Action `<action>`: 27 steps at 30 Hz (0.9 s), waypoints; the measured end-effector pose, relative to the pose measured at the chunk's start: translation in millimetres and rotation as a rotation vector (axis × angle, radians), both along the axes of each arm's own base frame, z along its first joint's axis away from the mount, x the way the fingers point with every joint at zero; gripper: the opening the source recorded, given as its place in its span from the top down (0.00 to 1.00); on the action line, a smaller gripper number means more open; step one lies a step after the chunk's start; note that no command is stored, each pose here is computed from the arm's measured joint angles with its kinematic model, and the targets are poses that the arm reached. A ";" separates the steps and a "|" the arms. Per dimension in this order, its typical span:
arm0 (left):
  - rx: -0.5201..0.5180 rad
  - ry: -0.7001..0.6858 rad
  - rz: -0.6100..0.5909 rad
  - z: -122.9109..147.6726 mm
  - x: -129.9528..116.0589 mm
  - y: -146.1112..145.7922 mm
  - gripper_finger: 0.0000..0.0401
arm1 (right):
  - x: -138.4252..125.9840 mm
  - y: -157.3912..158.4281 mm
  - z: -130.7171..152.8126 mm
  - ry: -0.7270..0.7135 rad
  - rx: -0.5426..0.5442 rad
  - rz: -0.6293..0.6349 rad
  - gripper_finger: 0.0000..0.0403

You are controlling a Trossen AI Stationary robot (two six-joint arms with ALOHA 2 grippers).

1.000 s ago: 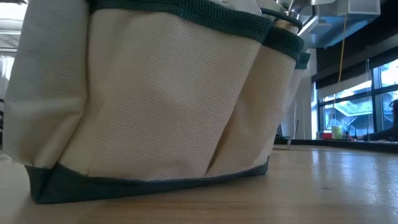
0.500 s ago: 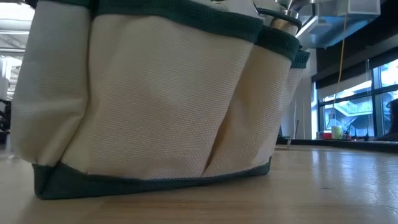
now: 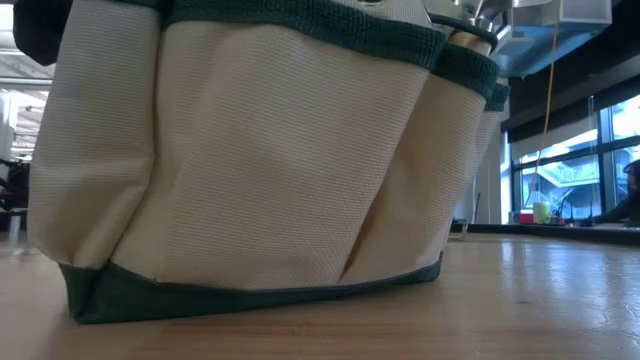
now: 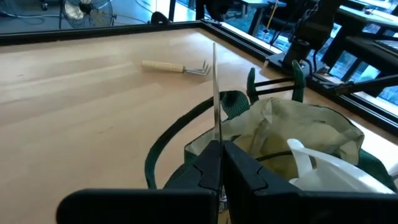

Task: Pick & Place Garden tools in Gardening bag
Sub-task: Put the brown trowel into the gardening bag

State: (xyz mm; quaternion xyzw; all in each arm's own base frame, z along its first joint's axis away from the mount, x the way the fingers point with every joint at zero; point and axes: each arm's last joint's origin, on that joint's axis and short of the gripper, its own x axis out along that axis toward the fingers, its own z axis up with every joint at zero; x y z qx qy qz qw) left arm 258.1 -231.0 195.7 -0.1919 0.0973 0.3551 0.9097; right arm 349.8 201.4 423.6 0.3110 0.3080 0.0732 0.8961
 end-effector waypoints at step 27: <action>-0.095 0.078 0.020 -27.1 -6.8 -9.1 1.00 | 1.2 -2.6 0.3 -0.006 -0.012 -0.011 0.30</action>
